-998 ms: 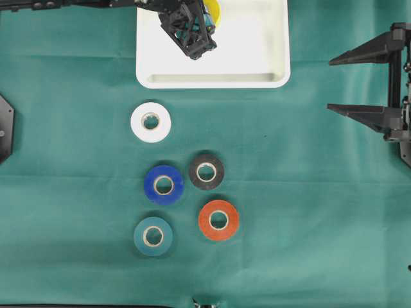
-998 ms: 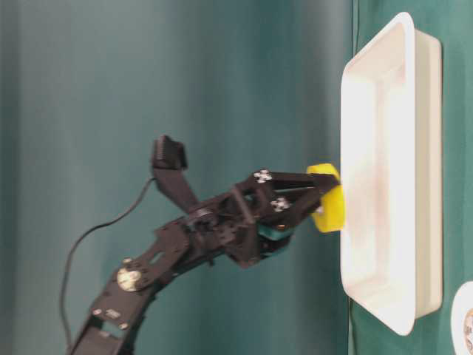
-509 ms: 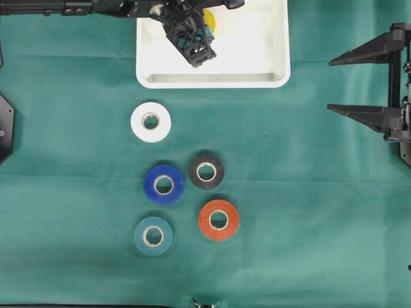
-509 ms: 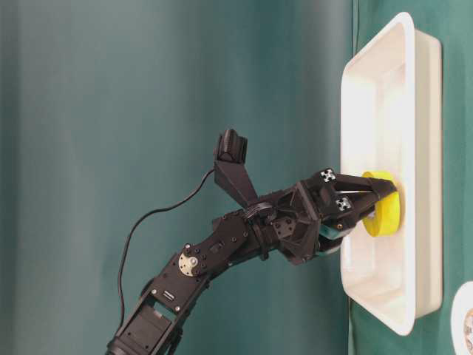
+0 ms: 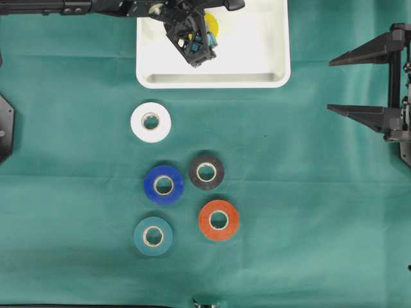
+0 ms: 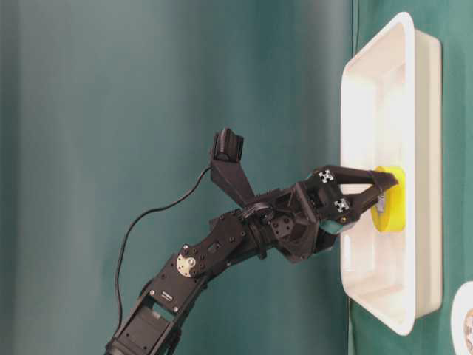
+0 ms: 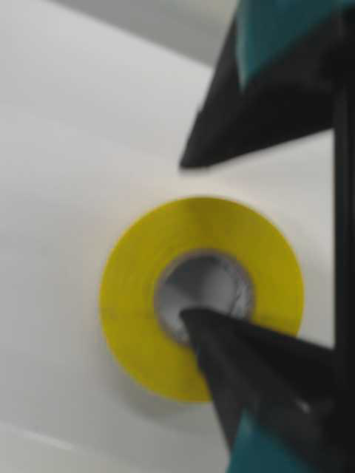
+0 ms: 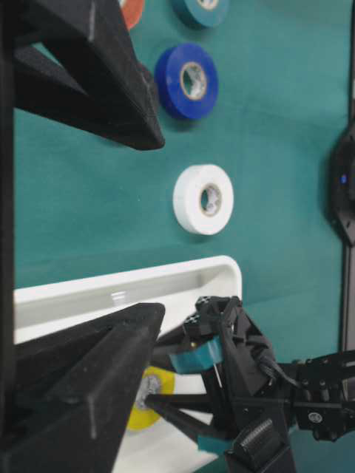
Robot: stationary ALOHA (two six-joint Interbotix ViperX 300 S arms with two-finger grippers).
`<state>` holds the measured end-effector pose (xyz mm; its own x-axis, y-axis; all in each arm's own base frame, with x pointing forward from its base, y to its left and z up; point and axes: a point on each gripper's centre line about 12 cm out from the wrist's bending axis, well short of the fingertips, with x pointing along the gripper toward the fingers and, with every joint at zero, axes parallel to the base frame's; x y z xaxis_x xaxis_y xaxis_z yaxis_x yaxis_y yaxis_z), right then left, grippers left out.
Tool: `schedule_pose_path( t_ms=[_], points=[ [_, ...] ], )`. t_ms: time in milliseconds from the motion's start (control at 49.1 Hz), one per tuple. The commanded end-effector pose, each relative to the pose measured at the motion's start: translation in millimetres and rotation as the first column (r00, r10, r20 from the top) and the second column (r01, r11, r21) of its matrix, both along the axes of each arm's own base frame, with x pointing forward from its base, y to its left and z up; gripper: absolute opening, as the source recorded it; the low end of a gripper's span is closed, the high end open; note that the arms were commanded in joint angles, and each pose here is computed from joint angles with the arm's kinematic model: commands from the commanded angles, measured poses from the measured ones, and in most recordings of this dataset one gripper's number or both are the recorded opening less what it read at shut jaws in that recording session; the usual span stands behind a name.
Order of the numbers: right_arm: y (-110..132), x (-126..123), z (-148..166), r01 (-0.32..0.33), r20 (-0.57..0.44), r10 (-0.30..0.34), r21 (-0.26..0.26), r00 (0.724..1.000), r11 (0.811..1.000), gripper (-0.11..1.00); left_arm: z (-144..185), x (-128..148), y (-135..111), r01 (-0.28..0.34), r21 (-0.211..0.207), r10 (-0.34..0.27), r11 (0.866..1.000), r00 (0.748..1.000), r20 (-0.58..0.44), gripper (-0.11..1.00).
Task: Pick up the tape from a random location and place it into the white case.
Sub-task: 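Lower the yellow roll into the tray and open the left gripper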
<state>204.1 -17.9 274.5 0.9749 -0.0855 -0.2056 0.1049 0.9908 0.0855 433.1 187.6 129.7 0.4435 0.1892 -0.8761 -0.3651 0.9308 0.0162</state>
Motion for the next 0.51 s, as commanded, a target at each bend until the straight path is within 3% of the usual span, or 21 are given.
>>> schedule_pose_path(
  t_ms=[0, 81, 489],
  points=[
    [0.1, 2.2, 5.6, -0.002, 0.014, 0.002, -0.001, 1.000, 1.000, 0.93, 15.4, 3.9, 1.7, -0.002, 0.016, 0.001, 1.000, 0.999, 0.040, 0.91],
    [-0.2, 2.3, 6.0, 0.000, 0.014, 0.000, -0.001, 1.000, 1.000, 0.93, 15.4, 4.0, 1.6, -0.002, 0.015, 0.002, 1.000, 0.999, 0.040, 1.00],
    [-0.2, 2.2, 5.4, 0.000, 0.012, 0.000, -0.003, 1.000, 1.000, 0.93, 22.8, 3.6, 0.7, -0.001, 0.019, 0.000, 1.000, 0.999, 0.049, 1.00]
  ],
)
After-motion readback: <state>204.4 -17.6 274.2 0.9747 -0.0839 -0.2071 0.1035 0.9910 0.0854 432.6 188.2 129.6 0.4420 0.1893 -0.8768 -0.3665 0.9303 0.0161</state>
